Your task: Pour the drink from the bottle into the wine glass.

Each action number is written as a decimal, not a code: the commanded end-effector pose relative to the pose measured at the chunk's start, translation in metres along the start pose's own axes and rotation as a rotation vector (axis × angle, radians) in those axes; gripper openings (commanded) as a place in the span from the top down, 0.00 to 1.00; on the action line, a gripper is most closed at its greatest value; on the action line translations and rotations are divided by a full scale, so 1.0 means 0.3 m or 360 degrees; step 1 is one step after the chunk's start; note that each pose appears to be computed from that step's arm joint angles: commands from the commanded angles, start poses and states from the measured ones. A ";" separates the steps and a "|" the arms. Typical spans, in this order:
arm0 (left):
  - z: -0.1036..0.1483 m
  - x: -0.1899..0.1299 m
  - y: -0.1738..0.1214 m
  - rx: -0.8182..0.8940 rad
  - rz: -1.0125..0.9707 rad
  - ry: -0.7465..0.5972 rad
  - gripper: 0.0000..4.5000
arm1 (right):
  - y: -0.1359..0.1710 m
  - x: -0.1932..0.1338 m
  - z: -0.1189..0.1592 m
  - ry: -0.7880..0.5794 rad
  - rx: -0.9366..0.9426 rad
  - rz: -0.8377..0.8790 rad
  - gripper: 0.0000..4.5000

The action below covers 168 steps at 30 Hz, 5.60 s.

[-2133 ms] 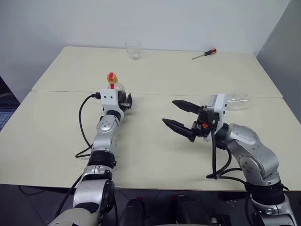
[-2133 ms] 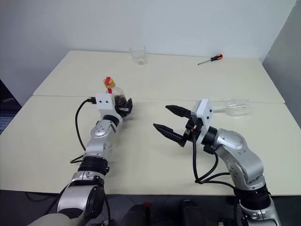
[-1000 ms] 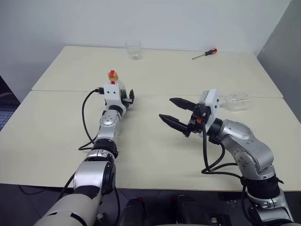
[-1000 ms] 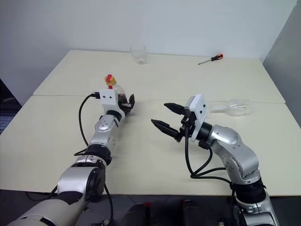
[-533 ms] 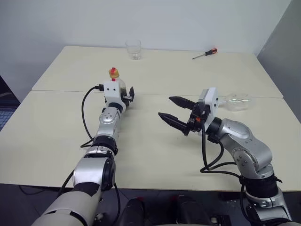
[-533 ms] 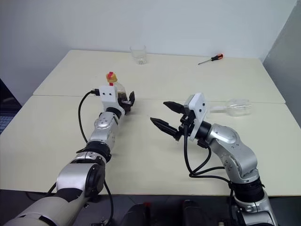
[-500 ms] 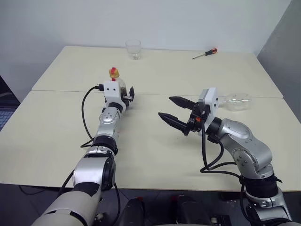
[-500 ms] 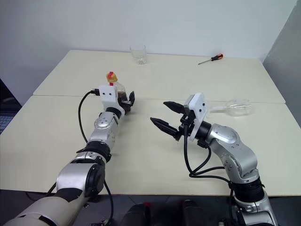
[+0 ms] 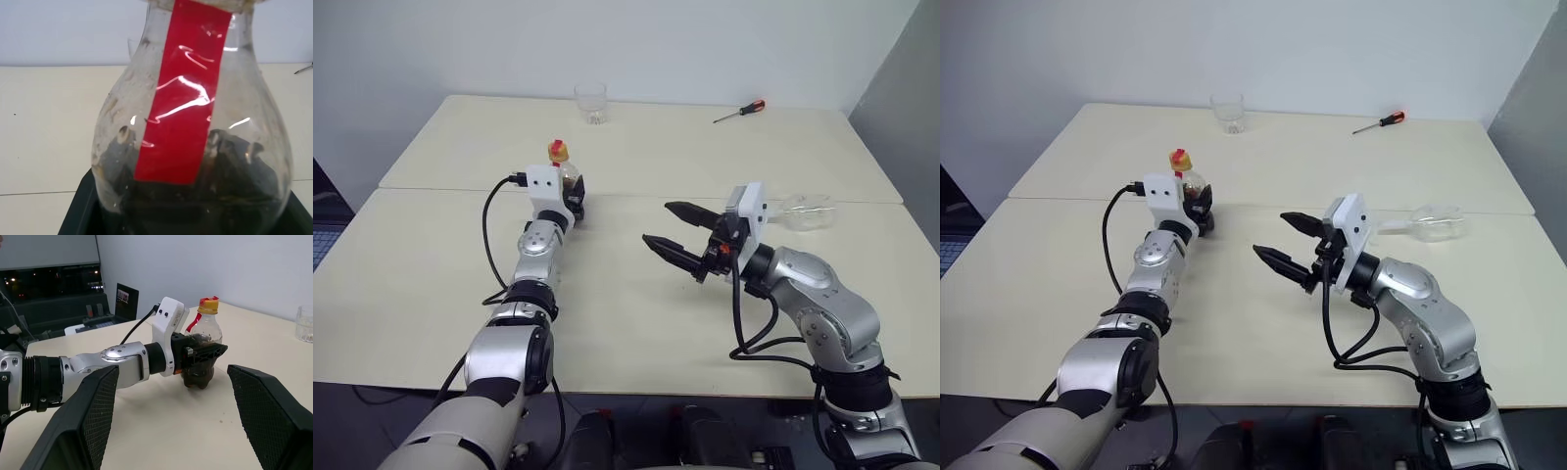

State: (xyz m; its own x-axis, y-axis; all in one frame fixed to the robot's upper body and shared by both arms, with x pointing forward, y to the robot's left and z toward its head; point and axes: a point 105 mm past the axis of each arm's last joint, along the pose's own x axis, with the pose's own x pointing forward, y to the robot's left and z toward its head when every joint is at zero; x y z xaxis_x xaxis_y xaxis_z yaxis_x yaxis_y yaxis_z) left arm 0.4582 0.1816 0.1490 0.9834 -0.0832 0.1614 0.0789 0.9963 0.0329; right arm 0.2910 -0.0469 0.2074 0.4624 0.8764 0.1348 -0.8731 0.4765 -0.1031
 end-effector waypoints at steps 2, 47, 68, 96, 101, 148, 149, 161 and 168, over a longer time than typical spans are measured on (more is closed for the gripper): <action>0.067 0.011 -0.004 0.0011 -0.0034 -0.0120 0.54 | 0.008 0.006 0.042 -0.0059 -0.0049 0.0019 0.16; 0.156 -0.369 -0.406 -0.0061 -0.1368 -0.0039 0.56 | -0.044 0.239 0.135 0.0038 0.0284 0.0383 0.67; 0.347 -0.678 -0.470 -0.0240 -0.1904 -0.0051 0.56 | 0.210 0.044 0.200 0.0057 0.0089 0.1517 0.72; 0.292 -0.606 -0.375 -0.0266 -0.1382 0.0040 0.56 | 0.048 0.091 0.286 -0.0100 0.0146 0.0566 0.01; 0.302 -0.504 -0.347 -0.0252 -0.1161 0.0003 0.56 | 0.078 0.108 0.289 -0.0132 0.0164 0.0488 0.01; 0.345 -0.723 -0.449 -0.0425 -0.1948 0.0176 0.56 | 0.230 0.148 0.294 -0.0134 0.0044 0.1323 0.71; 0.347 -0.735 -0.451 -0.0434 -0.1978 0.0185 0.56 | 0.241 0.140 0.296 -0.0139 0.0038 0.1384 0.71; 0.345 -0.804 -0.452 -0.0462 -0.2089 0.0246 0.56 | 0.264 0.110 0.251 -0.0054 -0.0018 0.1671 0.71; 0.338 -0.792 -0.448 -0.0457 -0.2030 0.0245 0.56 | 0.209 0.115 0.236 -0.0022 -0.0007 0.1474 0.19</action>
State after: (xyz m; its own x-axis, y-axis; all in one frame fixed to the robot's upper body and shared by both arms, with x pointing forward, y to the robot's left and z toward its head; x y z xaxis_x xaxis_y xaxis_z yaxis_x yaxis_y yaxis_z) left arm 0.2045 0.0698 0.1942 0.2264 -0.9740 0.0125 0.9575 0.2202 -0.1864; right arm 0.2400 0.0110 0.2692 -0.4543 0.8909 0.0026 -0.8820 -0.4493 -0.1419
